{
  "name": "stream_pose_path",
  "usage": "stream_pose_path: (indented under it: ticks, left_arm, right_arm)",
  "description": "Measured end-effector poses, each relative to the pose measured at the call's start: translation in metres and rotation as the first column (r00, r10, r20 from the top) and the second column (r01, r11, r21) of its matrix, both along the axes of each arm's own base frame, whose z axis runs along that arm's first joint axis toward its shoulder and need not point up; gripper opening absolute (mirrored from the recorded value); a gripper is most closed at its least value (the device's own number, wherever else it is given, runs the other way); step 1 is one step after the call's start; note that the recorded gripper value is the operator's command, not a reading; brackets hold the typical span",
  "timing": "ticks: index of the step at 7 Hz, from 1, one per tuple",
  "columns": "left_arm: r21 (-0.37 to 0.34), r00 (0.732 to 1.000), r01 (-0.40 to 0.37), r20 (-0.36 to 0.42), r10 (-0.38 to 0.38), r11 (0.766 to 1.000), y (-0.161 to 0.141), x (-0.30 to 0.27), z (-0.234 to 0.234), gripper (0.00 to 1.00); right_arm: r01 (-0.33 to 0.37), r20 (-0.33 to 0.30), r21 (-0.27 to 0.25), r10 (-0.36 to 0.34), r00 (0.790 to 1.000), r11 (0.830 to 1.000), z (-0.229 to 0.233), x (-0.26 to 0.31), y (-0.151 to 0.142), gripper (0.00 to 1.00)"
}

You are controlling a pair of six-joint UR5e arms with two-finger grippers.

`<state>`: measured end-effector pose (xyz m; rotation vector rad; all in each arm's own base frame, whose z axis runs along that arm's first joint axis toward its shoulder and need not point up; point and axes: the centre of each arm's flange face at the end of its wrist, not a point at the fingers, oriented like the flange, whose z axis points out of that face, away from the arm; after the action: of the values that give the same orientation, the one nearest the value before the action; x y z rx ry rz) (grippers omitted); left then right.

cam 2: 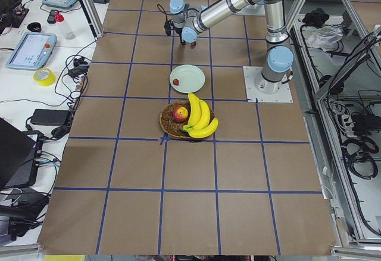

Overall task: Collect all strawberries into plate
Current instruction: 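Return the left gripper to the strawberries and grasp a second one, then lower the strawberry into the plate and open the left gripper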

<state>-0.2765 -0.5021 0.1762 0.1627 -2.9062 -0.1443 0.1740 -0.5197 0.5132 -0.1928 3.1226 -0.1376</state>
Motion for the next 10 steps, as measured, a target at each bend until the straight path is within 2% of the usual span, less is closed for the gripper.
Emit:
stream_pose_path:
  ticks: [2,4,5,7,9,10]
  left_arm:
    - [-0.036,1.0,-0.004,0.001,0.004,0.999,-0.008,0.006,0.02,0.0]
    - [-0.029,0.997,-0.068,0.042,0.069,0.997,-0.036,0.05,0.053,0.0]
    - [-0.007,0.994,-0.083,0.074,0.084,0.996,-0.047,0.086,0.07,0.0]
    - [0.055,0.983,-0.071,0.174,0.06,0.996,-0.05,0.162,0.084,0.0]
    - [0.144,0.977,-0.073,0.207,0.043,0.987,-0.039,0.223,0.078,0.0]
    - [0.187,0.976,-0.065,0.216,0.023,0.98,-0.03,0.247,0.064,0.05]
  right_arm:
    - [0.0,0.0,0.0,0.0,1.0,1.0,0.0,0.0,0.0,1.0]
    - [0.0,-0.001,0.0,0.0,1.0,1.0,0.0,0.0,0.0,1.0]
    - [0.0,-0.001,0.0,0.0,1.0,1.0,0.0,0.0,0.0,1.0]
    - [0.0,0.0,0.0,0.0,1.0,1.0,0.0,0.0,0.0,1.0]
    - [0.0,0.0,0.0,0.0,1.0,1.0,0.0,0.0,0.0,1.0]
    - [0.0,0.0,0.0,0.0,1.0,1.0,0.0,0.0,0.0,1.0]
